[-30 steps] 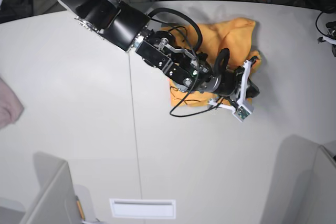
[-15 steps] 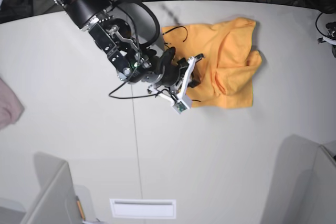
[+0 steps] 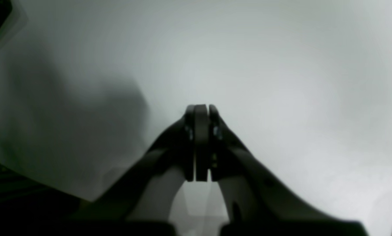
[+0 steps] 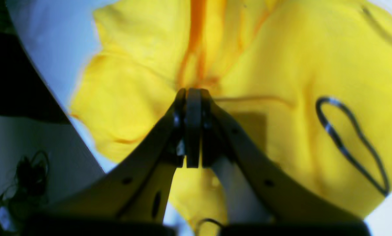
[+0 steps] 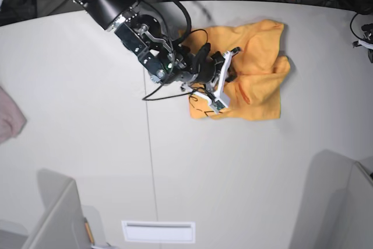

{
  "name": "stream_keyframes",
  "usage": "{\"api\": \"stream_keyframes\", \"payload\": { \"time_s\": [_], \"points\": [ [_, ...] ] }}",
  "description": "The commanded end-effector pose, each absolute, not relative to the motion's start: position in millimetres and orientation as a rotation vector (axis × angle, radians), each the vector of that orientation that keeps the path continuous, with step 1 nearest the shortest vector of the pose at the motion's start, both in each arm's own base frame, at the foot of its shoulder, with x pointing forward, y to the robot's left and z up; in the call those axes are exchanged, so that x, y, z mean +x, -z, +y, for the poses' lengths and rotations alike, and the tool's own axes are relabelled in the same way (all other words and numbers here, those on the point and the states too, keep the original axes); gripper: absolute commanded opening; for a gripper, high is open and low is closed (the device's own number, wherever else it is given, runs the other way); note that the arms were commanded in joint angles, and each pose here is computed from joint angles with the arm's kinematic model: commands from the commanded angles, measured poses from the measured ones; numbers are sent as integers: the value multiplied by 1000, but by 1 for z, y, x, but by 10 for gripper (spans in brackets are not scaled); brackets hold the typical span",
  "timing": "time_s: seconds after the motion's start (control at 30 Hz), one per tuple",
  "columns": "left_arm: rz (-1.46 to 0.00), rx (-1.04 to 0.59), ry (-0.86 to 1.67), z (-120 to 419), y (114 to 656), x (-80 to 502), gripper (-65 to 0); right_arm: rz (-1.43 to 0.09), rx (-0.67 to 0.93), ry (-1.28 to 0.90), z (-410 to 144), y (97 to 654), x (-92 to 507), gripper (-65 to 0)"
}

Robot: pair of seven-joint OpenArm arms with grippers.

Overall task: Fold the T-shirt properly
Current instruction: 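Press and tuck the bundle edges flat with the right gripper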

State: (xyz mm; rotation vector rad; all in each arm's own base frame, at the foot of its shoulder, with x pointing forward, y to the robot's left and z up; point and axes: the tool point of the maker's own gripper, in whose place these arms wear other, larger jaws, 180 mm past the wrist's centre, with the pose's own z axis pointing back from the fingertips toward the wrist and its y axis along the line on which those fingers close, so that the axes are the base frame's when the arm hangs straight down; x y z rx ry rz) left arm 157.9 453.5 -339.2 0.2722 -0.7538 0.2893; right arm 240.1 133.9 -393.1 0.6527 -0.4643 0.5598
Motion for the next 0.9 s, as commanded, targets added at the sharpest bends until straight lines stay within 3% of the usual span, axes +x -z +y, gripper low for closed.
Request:
{"api": "stream_keyframes", "payload": {
  "time_s": [0.0,0.4,0.53,0.63,0.87],
  "points": [
    [-792,301,-268,461,323,164,-650,-491,684,-559,143,382,245,-650],
    [-796,293,-264,459,323,167,-650,-598,773,-505,202,354,285,-650],
    [-793,296,-266,460,324,167,-650,-763,944,-426,226,303,308,-650],
    [-795,297,-264,460,323,167,-650,-806,1036,-381,232,273,323,-650],
    [-793,279,-266,455,327,168,-650,-737,847,-375,214,295,334,-650]
  ]
}}
